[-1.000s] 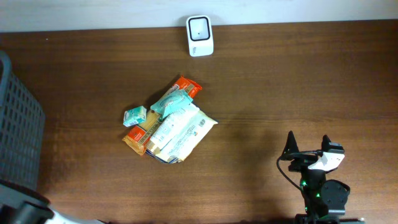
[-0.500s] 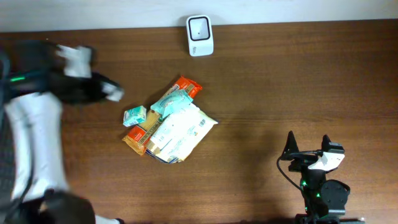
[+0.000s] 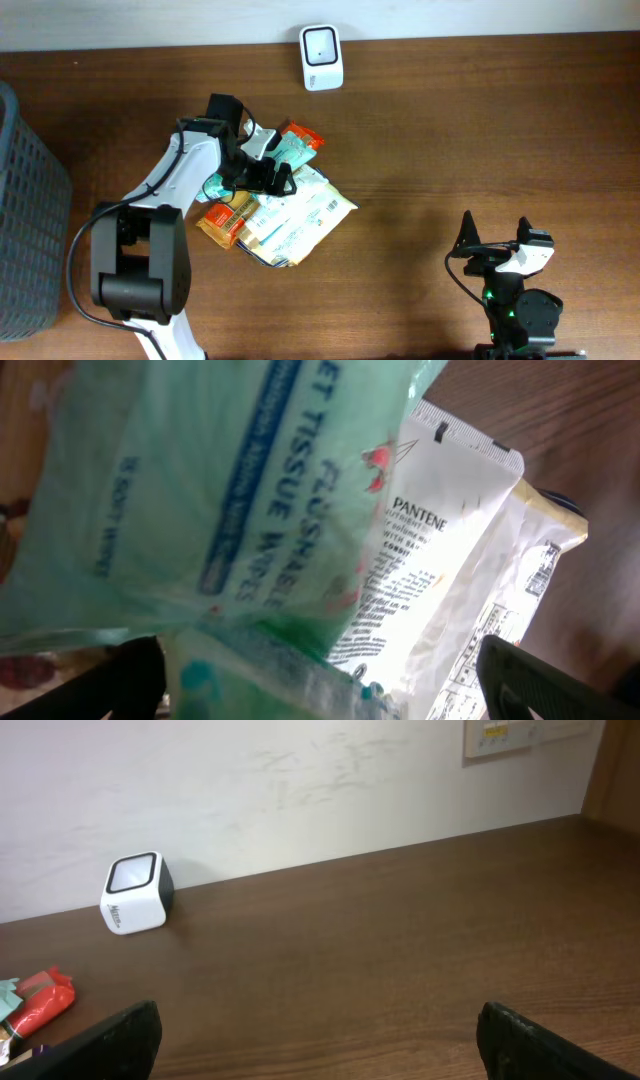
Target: Scan the item barcode
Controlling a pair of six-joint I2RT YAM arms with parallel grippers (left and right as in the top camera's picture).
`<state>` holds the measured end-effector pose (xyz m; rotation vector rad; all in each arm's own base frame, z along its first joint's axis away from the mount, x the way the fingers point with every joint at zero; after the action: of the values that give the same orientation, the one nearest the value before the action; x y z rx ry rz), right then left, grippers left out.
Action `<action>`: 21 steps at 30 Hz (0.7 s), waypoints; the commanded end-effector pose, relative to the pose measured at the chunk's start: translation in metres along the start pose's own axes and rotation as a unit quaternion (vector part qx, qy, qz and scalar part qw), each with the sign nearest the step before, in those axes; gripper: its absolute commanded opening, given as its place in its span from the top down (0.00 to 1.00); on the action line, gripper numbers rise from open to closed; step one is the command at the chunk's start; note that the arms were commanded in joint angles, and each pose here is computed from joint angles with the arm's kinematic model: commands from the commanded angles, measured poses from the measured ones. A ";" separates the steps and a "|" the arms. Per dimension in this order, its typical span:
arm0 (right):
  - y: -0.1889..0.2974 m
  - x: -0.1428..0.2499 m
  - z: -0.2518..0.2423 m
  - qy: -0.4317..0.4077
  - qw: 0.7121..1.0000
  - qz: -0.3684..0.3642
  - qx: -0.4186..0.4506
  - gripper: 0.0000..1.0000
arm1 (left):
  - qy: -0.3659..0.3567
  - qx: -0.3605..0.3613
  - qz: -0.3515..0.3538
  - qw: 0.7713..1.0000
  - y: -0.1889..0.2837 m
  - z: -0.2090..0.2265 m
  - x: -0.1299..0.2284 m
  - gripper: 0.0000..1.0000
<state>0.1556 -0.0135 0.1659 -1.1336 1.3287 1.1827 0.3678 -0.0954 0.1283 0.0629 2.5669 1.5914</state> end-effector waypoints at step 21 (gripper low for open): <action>0.000 0.003 -0.002 0.004 1.000 0.002 0.007 0.01 | -0.044 -0.265 -0.334 0.904 0.230 -0.050 0.015 0.01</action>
<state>0.1556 -0.0135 0.1659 -1.1336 1.3287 1.1827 0.3730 -0.0540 0.2791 -0.4465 1.9286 1.8549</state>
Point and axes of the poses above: each gripper's point midway between its finger pads, its own y axis back along the fingers, its own z axis along the line the jaws close on, x = y × z, the point moved 9 cm from there along y, back along the fingers, and after that the axes turned 12 degrees about y, right-handed, at the moved point
